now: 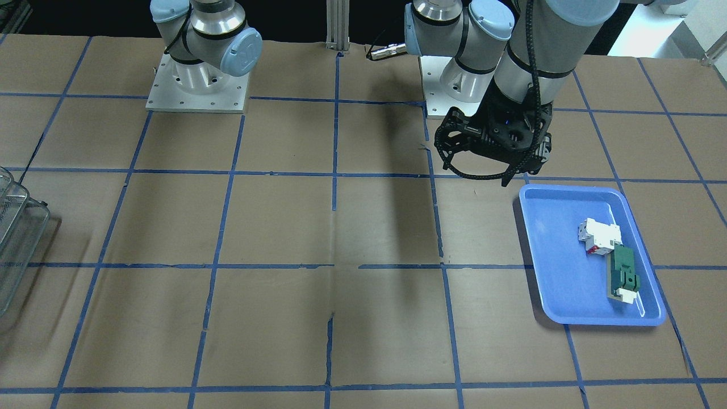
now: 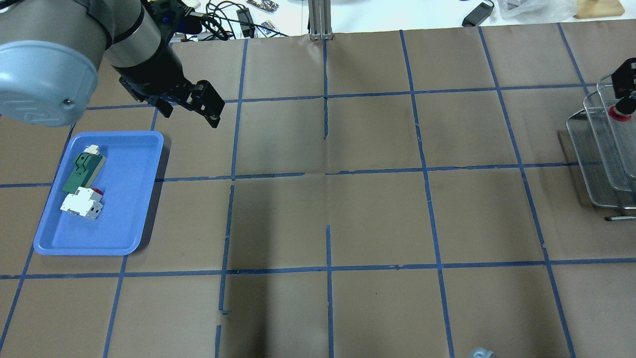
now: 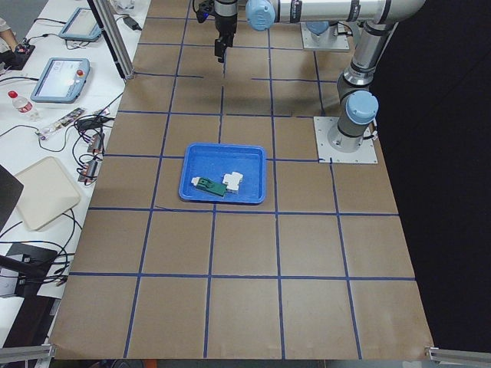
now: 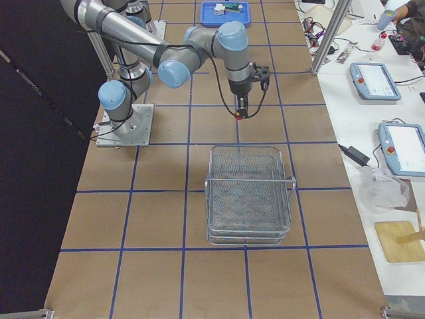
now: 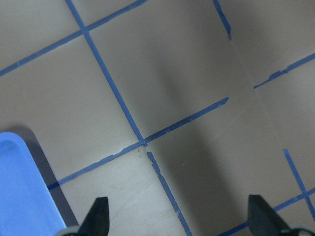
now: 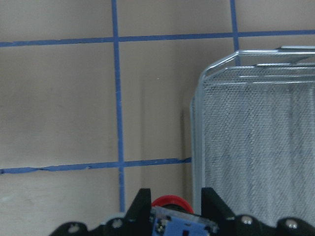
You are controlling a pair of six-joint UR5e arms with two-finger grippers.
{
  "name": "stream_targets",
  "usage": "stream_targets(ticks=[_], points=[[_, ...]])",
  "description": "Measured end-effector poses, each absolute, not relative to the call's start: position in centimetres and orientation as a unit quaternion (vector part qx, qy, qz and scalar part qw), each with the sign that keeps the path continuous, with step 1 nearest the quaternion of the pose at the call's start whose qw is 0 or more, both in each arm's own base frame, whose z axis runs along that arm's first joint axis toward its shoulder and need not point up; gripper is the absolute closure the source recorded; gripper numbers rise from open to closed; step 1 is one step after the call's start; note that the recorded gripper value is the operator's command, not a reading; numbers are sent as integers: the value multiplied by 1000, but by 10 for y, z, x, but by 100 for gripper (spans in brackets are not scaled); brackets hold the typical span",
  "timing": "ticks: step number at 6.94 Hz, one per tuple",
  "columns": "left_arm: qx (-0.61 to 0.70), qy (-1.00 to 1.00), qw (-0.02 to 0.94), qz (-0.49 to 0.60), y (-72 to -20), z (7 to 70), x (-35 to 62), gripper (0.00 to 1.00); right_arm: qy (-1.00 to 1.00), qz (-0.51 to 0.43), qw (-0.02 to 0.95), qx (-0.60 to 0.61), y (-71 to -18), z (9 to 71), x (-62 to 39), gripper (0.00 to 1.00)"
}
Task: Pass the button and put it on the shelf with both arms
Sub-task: 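Move the right gripper with the button over the wire mesh basket, then lower the button into the mesh basket and open the right gripper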
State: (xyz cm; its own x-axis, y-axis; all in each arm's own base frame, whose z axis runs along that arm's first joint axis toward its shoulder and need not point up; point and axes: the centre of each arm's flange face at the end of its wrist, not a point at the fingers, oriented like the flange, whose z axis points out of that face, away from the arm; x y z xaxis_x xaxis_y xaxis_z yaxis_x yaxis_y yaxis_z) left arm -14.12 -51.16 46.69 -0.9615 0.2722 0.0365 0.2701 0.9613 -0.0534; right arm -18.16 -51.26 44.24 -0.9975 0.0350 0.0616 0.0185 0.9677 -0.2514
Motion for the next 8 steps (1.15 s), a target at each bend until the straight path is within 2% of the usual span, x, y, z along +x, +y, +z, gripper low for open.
stream_targets(ticks=[5, 6, 7, 8], points=[[-54, -998, 30, 19, -506, 473, -132, 0, -990, 132, 57, 17, -527, 391, -256, 100], [-51, -998, 28, 21, -502, 474, -132, 0, -990, 128, 55, 12, -527, 382, -264, 77], [-51, -998, 25, 23, -497, 476, -131, 0, -991, 123, 50, 6, -525, 375, -272, 61], [-50, -998, 23, 26, -494, 477, -131, 0, -992, 116, 45, 1, -523, 369, -276, 29]])
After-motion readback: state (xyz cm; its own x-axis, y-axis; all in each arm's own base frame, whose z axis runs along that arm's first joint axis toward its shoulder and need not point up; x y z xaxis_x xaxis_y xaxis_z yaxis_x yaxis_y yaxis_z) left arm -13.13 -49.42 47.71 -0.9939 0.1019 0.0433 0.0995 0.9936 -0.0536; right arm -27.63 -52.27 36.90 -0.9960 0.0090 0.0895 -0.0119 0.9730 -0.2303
